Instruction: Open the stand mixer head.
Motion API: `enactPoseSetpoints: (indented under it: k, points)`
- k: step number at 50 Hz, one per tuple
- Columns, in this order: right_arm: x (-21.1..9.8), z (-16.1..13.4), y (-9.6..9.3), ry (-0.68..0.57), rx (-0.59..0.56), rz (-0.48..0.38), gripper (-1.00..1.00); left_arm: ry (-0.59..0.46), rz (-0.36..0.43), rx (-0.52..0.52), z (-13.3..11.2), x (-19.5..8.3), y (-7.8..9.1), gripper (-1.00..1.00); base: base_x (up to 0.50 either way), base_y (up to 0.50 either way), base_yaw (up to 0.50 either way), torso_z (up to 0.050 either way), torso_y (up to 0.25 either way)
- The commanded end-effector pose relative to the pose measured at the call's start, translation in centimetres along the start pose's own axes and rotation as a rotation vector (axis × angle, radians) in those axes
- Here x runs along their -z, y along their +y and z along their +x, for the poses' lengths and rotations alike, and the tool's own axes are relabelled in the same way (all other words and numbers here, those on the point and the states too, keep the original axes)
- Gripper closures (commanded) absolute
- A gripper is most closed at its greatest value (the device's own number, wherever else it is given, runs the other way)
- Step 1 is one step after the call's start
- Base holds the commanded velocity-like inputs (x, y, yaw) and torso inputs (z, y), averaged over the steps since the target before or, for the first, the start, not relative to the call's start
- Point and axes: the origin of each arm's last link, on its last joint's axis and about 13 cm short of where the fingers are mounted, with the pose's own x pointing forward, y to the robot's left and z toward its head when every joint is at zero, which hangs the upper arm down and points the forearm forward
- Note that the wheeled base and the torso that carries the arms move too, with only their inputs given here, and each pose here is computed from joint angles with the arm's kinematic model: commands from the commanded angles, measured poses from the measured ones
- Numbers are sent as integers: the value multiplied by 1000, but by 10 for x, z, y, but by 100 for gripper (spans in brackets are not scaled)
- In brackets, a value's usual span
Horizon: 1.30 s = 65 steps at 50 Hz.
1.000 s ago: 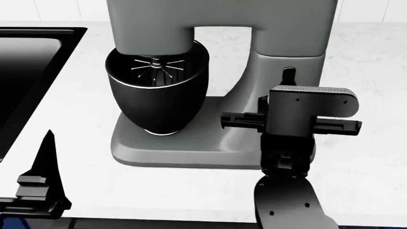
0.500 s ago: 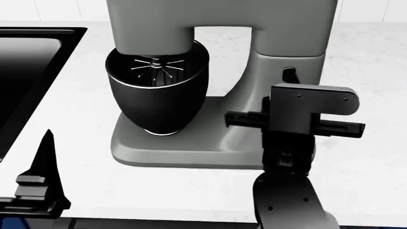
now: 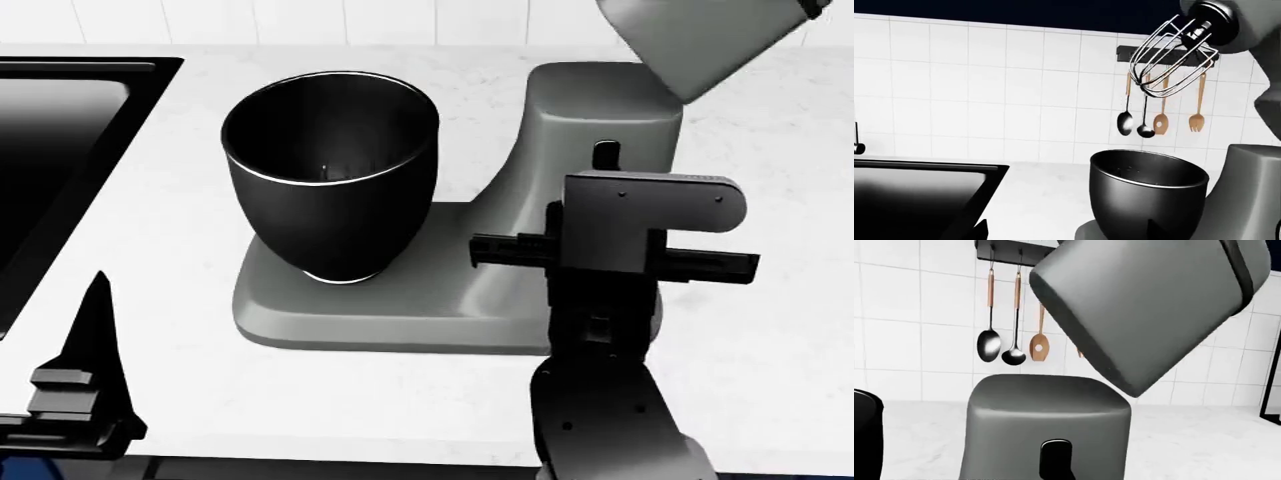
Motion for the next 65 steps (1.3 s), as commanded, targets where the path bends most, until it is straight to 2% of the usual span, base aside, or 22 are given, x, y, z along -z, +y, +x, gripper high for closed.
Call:
enactPoseSetpoints:
  k: [1, 3, 4, 6, 8, 9, 12, 15, 17, 18, 20, 21, 22, 23, 24, 25, 26, 27, 28, 29, 35, 65]
  points:
    - [2, 1, -2, 32, 28, 30, 100, -16, -28, -10, 5, 1, 3, -100, 0, 0, 0, 0, 0]
    - [3, 2, -3, 46, 43, 23, 100, -17, -28, -10, 4, 1, 3, -100, 0, 0, 0, 0, 0]
    - [-31, 29, 21, -109, -40, 75, 100, -19, -30, -12, 5, 1, 4, -100, 0, 0, 0, 0, 0]
    - [-49, 67, 6, -248, 62, 116, 100, -18, -29, -12, 5, 1, 3, -100, 0, 0, 0, 0, 0]
    - [-4, 71, 10, -48, 60, 66, 100, -19, -28, -11, 4, 1, 3, -100, 32, 0, 2, 0, 0]
    - [22, 63, 12, 63, 40, 31, 100, -21, -28, -11, 4, 0, 3, -100, 38, 0, 5, 0, 0]
    - [19, 48, 7, 48, 41, 52, 100, -20, -30, -9, 4, 0, 3, -100, 45, 0, 6, 5, 0]
    - [17, 14, -7, -75, 89, -23, 100, -10, -29, -7, 5, 2, 3, -100, 41, -3, 6, 4, 0]
    - [2, -12, -18, -133, 83, 15, 100, -6, -28, -6, 6, 4, 2, -100, 8, -4, 2, 0, 0]
    - [-6, -22, -22, -235, 51, -42, 100, -6, -28, -4, 5, 4, 2, -100, 0, 0, 0, 0, 0]
    - [-6, -66, -35, -189, -27, -41, 100, -9, -28, -4, 5, 2, 2, -100, 0, 0, 0, 0, 0]
    - [-8, -75, -38, -177, 7, 31, 100, -9, -27, -6, 5, 3, 2, -100, 0, 0, 0, 0, 0]
    - [-8, -94, -46, -220, 24, -46, 100, -5, -26, -3, 6, 4, 2, -100, 0, 0, 0, 0, 0]
    - [-10, -103, -48, -209, -2, 47, 100, -1, -23, -3, 6, 6, 1, -100, 0, 0, 0, 0, 0]
    - [-8, -119, -52, -196, -7, 1, 100, 5, -23, 4, 6, 8, 0, -100, 0, 0, 0, 0, 0]
    - [-8, -125, -53, -200, -9, 65, 100, 8, -20, 4, 6, 8, 0, -100, 0, 0, 0, 0, 0]
    - [-2, -137, -52, -219, -95, -17, 100, 8, -21, 10, 6, 8, -1, -100, 0, 0, 0, 0, 0]
    - [-2, -139, -52, -220, -49, 53, 100, 10, -18, 9, 6, 9, -1, -100, 0, 0, 0, 0, 0]
    - [1, -140, -50, -188, -68, 13, 100, 12, -18, 9, 7, 10, -1, -100, 0, 0, 0, 0, 0]
    - [-4, -139, -49, -193, -67, 84, 100, 14, -17, 9, 7, 11, -1, -100, 0, 0, 0, 0, 0]
    - [-16, -144, -51, -266, -86, 47, 100, 17, -15, 16, 5, 12, -2, -100, 0, 0, 0, 0, 0]
    - [-12, -141, -52, -258, -91, 45, 100, 8, -14, 13, 4, 9, -1, -100, 0, 0, 0, 0, 0]
